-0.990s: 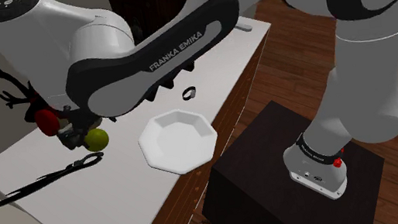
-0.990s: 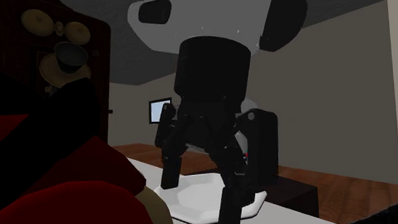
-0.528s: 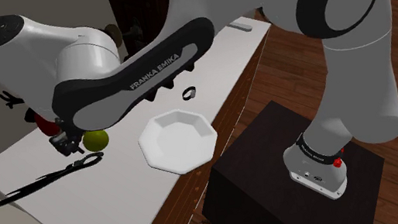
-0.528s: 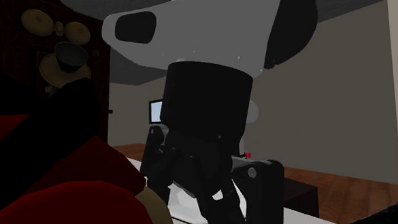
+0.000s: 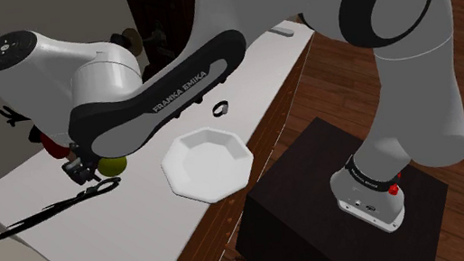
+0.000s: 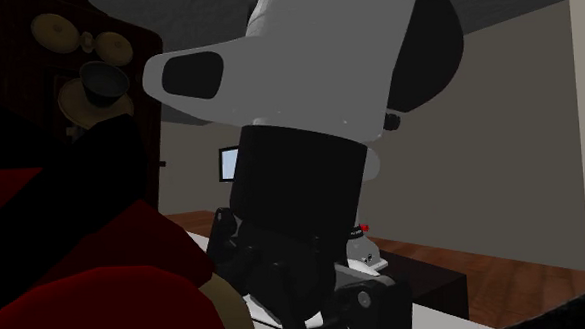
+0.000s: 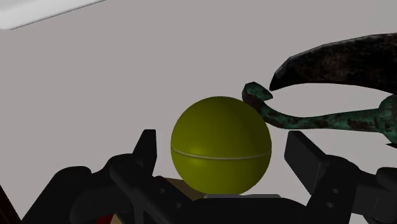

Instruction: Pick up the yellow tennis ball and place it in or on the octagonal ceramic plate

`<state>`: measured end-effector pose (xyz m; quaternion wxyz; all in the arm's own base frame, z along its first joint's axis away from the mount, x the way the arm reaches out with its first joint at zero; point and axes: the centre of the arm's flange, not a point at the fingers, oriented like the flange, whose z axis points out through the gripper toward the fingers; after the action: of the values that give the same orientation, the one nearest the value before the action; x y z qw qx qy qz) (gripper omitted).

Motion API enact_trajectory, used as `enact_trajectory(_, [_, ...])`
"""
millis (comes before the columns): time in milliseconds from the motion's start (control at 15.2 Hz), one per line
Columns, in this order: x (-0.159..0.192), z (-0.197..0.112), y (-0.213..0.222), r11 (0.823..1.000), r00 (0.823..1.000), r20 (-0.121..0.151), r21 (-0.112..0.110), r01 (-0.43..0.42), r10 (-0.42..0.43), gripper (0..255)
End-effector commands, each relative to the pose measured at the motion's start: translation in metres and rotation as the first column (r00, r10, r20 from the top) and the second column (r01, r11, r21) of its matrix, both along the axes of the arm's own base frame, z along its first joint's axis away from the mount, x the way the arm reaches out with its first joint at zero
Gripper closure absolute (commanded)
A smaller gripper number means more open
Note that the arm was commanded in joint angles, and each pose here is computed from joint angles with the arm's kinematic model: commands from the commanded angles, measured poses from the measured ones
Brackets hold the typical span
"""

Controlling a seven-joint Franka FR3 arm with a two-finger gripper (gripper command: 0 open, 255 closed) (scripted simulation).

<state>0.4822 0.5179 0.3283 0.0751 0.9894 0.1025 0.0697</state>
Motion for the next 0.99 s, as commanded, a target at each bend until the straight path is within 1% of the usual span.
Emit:
enact_trajectory(0, [0.0, 0.0, 0.0, 1.0, 1.0, 0.0, 0.0, 0.0, 0.0, 0])
enact_trajectory(66, [0.0, 0.0, 0.0, 1.0, 1.0, 0.0, 0.0, 0.0, 0.0, 0])
enact_trajectory(132, [0.0, 0.0, 0.0, 1.0, 1.0, 0.0, 0.0, 0.0, 0.0, 255])
enact_trajectory(726, [0.0, 0.0, 0.0, 1.0, 1.0, 0.0, 0.0, 0.0, 0.0, 255])
enact_trajectory(924, [0.0, 0.016, 0.0, 1.0, 1.0, 0.0, 0.0, 0.0, 0.0, 255])
